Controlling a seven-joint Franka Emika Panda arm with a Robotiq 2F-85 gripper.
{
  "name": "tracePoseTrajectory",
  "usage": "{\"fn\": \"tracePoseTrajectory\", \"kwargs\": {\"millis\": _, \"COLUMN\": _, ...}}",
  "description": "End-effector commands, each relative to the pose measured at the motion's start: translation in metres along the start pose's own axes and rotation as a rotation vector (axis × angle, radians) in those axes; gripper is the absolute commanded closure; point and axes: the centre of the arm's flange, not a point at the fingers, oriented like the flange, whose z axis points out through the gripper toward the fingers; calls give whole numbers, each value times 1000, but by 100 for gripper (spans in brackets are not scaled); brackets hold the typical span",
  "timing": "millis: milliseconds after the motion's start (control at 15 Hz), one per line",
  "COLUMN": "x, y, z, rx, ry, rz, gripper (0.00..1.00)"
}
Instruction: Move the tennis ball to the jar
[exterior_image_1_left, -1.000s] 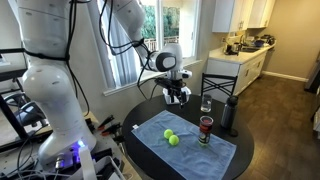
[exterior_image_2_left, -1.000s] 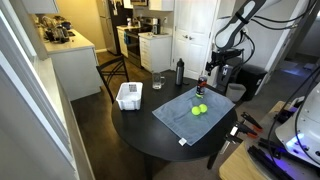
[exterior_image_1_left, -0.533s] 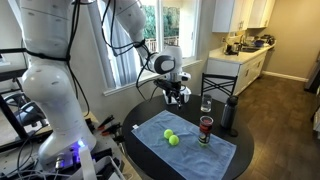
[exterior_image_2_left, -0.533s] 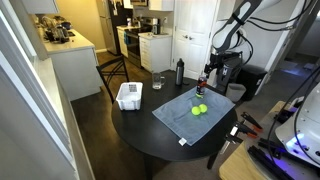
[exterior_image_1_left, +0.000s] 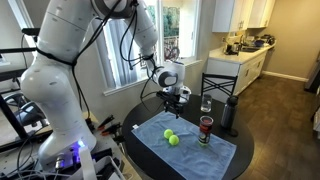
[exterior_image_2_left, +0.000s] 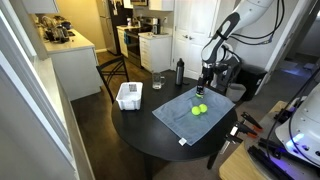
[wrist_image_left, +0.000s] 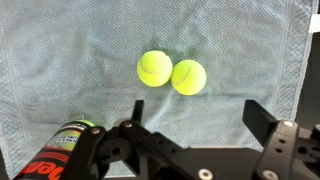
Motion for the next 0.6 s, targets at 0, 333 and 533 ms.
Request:
{"fn": "tracePoseTrajectory", "kwargs": {"millis": 0, "x": 25, "y": 23, "z": 52, "rx": 5, "ry": -6, "rz": -71, "gripper": 0}}
{"fn": "tracePoseTrajectory", "kwargs": {"millis": 333, "x": 37, "y": 30, "z": 115, "rx": 18, "ry": -29, "rz": -113, "gripper": 0}}
{"fn": "tracePoseTrajectory", "kwargs": {"millis": 533, "x": 42, "y": 21, "z": 135, "rx": 13, "ry": -32, "rz": -154, "gripper": 0}}
